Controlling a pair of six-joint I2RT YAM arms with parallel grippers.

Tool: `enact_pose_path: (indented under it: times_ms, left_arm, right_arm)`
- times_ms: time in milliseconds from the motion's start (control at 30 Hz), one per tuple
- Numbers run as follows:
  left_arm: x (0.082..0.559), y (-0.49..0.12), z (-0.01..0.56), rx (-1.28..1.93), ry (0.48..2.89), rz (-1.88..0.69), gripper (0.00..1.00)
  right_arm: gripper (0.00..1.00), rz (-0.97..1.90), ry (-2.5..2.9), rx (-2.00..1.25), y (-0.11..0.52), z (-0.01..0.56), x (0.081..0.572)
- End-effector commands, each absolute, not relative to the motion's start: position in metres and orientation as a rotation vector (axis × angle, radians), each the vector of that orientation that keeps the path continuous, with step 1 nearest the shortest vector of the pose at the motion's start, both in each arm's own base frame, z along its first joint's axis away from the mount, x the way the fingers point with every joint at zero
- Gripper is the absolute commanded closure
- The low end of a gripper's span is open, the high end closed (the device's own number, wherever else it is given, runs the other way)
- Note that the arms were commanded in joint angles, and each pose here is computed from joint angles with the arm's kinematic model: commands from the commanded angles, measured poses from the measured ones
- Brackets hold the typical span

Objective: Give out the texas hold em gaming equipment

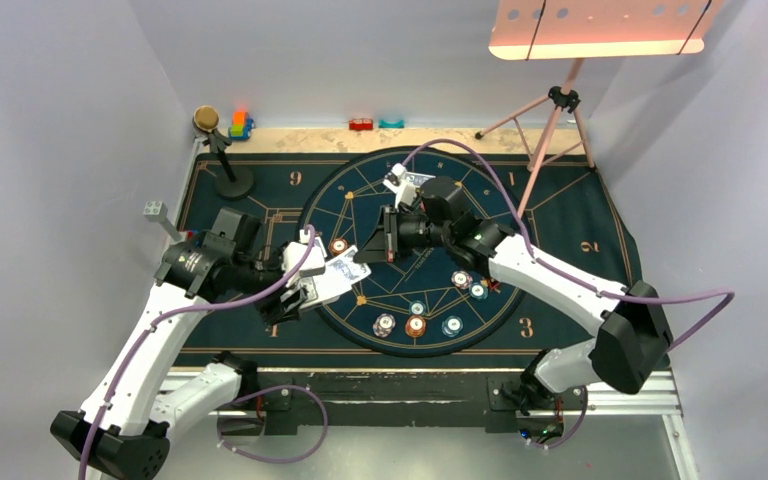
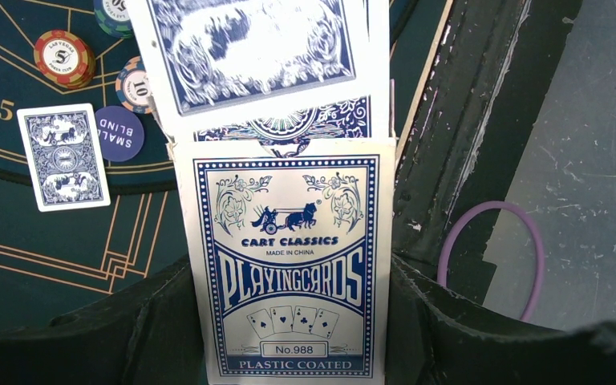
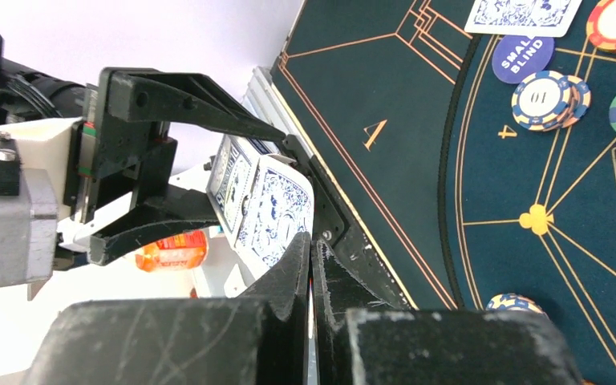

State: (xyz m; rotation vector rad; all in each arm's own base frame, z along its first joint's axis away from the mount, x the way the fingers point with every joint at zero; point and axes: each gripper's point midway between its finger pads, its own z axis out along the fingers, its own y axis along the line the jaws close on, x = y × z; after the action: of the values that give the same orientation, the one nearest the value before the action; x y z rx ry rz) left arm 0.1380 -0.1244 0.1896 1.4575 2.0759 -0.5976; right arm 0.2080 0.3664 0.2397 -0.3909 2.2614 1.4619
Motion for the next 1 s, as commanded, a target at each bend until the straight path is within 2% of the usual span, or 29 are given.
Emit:
enact_pose_path:
  times_ms: [0,200,400,667,800,967]
  left_arm:
    - [0.142,-0.130,0.206,1.458,1.984,-0.598,1.00]
    - [0.143,-0.129,0.205,1.461,1.987,-0.591,1.00]
    - [0.142,-0.129,0.205,1.463,1.987,-0.591,1.00]
    - [0.140,-0.129,0.205,1.466,1.985,-0.595,1.00]
    - [0.140,-0.129,0.206,1.467,1.985,-0.599,1.00]
    - [0.139,-0.130,0.208,1.467,1.984,-0.608,1.00]
  right_arm:
    - [1.00,1.530,2.171,-0.364,0.352,0.269,0.211]
    - [1.00,1.653,2.084,-0.303,0.332,0.297,0.211]
    - [1.00,1.534,2.107,-0.184,0.288,0.292,0.226]
    - [1.00,1.109,2.342,0.221,0.185,0.175,0.256]
    - [1.00,0.979,2.439,0.349,0.160,0.118,0.250]
    - [1.00,0.837,2.499,0.440,0.141,0.082,0.247]
